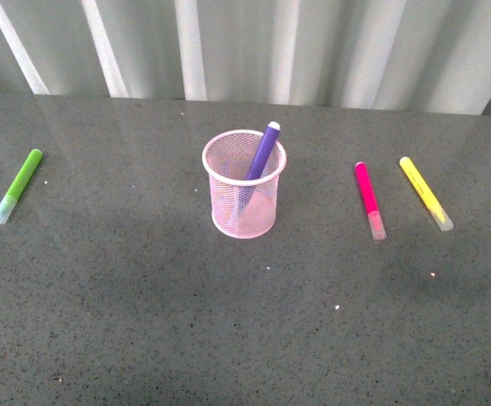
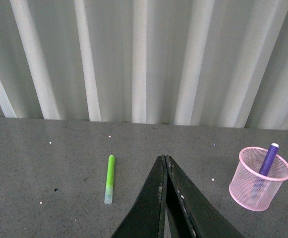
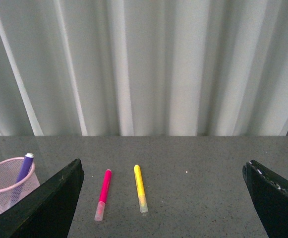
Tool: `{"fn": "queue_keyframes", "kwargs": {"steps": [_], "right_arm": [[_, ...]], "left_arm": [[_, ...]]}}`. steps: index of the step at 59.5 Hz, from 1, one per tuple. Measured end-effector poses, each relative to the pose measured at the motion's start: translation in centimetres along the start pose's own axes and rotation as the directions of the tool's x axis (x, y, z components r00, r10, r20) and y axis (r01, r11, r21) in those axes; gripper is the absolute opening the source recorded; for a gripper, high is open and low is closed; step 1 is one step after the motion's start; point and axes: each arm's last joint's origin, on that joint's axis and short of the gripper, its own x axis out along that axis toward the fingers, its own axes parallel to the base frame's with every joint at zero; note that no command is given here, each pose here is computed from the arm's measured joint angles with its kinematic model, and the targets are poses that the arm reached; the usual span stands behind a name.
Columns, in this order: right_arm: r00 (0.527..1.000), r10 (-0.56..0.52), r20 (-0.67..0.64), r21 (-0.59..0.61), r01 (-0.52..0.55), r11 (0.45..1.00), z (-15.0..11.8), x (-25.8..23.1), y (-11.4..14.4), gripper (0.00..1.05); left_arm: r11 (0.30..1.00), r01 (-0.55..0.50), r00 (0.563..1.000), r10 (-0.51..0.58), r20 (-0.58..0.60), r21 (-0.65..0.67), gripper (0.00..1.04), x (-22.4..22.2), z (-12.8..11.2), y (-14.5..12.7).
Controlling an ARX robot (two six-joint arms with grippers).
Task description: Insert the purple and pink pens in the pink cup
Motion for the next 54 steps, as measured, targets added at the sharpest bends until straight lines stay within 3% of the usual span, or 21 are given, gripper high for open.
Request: {"fn": "queue_keyframes", "kwargs": {"steps": [14, 28, 31, 33, 36, 42, 46, 54], "right_arm": [[1.000, 0.000, 0.000, 0.000, 0.000, 1.000, 0.0, 0.0, 0.0, 0.98], [1.000, 0.000, 0.000, 0.000, 0.000, 1.000, 0.0, 0.0, 0.0, 0.98], [0.991, 0.056, -0.119, 0.064, -0.049, 0.997, -0.1, 0.0, 0.0, 0.98], [0.952, 0.090, -0.294, 0.171, -0.040, 0.984, -0.1, 0.2, -0.3, 0.98], [0.903, 0.099, -0.419, 0.239, 0.005, 0.971, -0.1, 1.0, -0.9, 0.98], [0.887, 0.103, -0.449, 0.278, 0.029, 0.960, 0.7, 3.5, -2.8, 0.98], [0.902, 0.018, -0.432, 0.198, 0.075, 0.977, 2.1, 7.4, -4.7, 0.98], [0.855, 0.009, -0.519, 0.185, 0.101, 0.978, 1.9, 14.2, -6.0, 0.98]], "left_arm": [[1.000, 0.000, 1.000, 0.000, -0.002, -0.001, 0.04, 0.0, 0.0, 0.0], [1.000, 0.000, 1.000, 0.000, -0.002, -0.001, 0.45, 0.0, 0.0, 0.0], [1.000, 0.000, 1.000, 0.000, -0.002, -0.001, 0.54, 0.0, 0.0, 0.0], [1.000, 0.000, 1.000, 0.000, -0.002, -0.001, 0.59, 0.0, 0.0, 0.0], [1.000, 0.001, 1.000, -0.001, -0.001, 0.000, 0.68, 0.0, 0.0, 0.0], [1.000, 0.000, 1.000, 0.000, -0.002, -0.001, 0.86, 0.0, 0.0, 0.0], [1.000, -0.001, 1.000, 0.001, -0.001, 0.000, 0.98, 0.0, 0.0, 0.0], [1.000, 0.000, 1.000, 0.000, -0.001, 0.000, 0.98, 0.0, 0.0, 0.0]]}}
